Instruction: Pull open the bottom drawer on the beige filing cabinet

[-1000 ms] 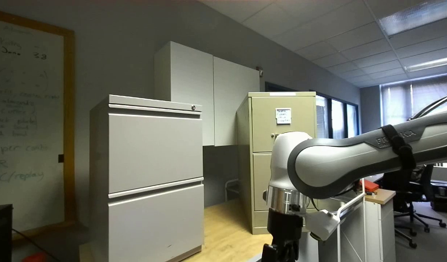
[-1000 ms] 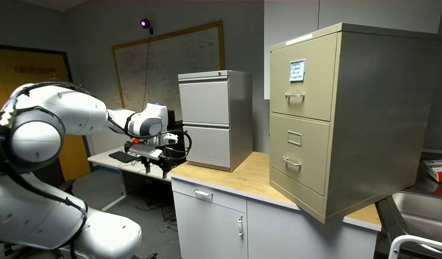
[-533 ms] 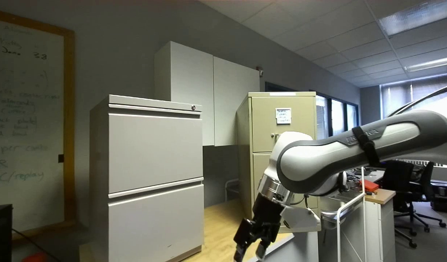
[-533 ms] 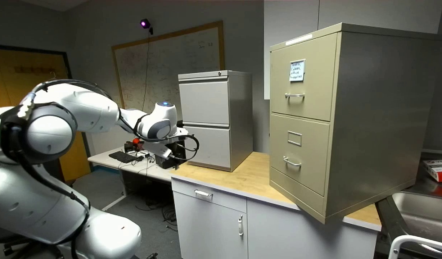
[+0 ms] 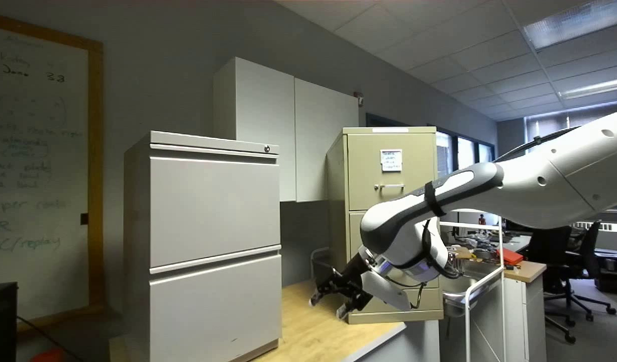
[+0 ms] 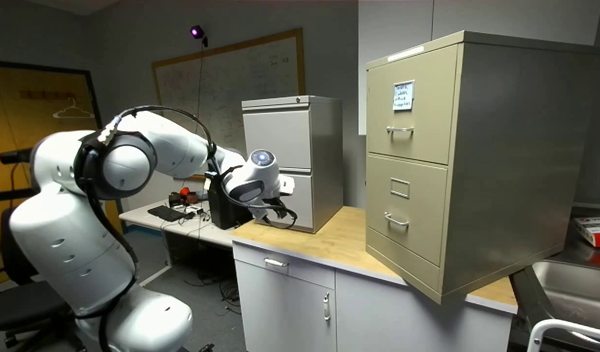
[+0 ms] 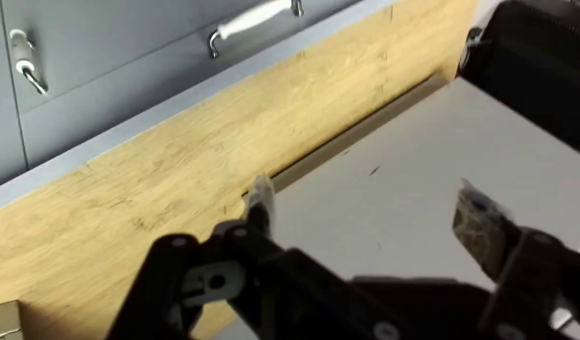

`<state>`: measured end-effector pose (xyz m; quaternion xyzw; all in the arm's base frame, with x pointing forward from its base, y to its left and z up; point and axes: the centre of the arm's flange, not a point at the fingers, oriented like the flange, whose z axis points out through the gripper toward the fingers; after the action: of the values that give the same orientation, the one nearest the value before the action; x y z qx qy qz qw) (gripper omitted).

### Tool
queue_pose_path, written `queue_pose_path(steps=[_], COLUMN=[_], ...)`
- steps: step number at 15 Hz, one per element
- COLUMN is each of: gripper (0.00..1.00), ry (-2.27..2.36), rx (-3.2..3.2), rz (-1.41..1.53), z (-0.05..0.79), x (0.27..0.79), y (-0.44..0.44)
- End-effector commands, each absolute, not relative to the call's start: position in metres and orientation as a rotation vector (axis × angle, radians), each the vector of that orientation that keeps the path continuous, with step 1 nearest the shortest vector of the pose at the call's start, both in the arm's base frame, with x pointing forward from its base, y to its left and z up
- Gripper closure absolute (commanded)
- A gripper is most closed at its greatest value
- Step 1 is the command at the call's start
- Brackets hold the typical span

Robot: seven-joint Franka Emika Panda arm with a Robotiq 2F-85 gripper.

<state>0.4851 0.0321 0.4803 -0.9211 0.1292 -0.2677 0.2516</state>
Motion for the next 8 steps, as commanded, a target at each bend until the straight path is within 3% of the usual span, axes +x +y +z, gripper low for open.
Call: queue_pose_path(steps=[1,8], gripper=[0.00,0.00], ry=[0.495,0.769], rx=[-2.327,-2.048], rz=[-0.840,-1.025], z=[0.472,0.458], x=[0.500,0.489], y=[-0.021,-0.136])
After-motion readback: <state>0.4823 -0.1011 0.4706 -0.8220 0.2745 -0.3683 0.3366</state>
